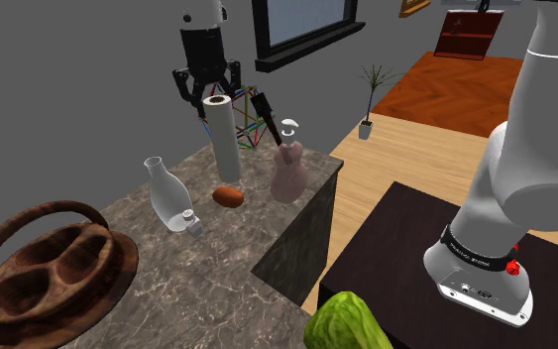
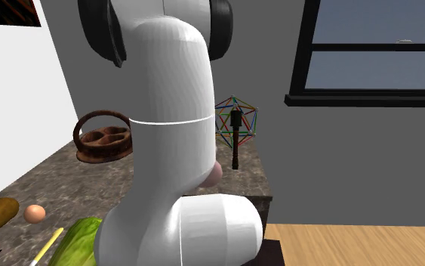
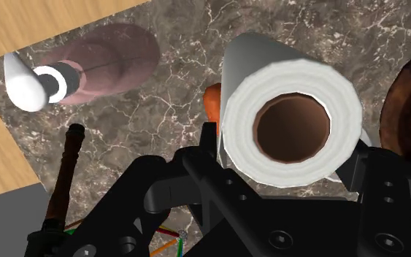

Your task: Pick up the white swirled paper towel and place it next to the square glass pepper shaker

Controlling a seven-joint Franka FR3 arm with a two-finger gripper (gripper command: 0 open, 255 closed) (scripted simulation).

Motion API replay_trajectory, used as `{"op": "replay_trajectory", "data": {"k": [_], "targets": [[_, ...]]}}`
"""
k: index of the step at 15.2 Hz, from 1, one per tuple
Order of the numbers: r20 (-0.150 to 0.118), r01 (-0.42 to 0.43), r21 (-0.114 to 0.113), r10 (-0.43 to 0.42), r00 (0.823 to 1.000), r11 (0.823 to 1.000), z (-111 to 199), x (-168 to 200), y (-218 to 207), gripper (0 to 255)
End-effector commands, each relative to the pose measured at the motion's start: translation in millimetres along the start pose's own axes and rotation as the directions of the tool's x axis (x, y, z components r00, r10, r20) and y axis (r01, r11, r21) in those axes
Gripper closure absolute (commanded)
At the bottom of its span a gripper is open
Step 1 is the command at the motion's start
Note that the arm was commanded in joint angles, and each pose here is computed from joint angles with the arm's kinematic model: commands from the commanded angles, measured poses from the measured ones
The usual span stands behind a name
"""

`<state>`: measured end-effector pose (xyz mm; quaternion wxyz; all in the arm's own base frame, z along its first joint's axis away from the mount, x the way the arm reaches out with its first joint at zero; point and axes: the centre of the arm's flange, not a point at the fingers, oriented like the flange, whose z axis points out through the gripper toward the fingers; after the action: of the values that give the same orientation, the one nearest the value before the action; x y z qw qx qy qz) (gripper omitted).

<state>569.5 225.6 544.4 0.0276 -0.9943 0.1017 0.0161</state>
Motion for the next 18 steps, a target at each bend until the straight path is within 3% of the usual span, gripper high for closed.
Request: {"op": "replay_trajectory", "data": {"k": [1,15,18], "targets": [[0.0,-0.001,0.0,0.001,1.0,1.0,7.1,-7.9,-25.6,255],[0.0,-0.001,0.0,0.001,1.0,1.0,54.1,-62.6,-195.7,255],[0.0,-0.001,0.0,0.001,1.0,1.0,67.5,-65.5,-205.4,255]]}}
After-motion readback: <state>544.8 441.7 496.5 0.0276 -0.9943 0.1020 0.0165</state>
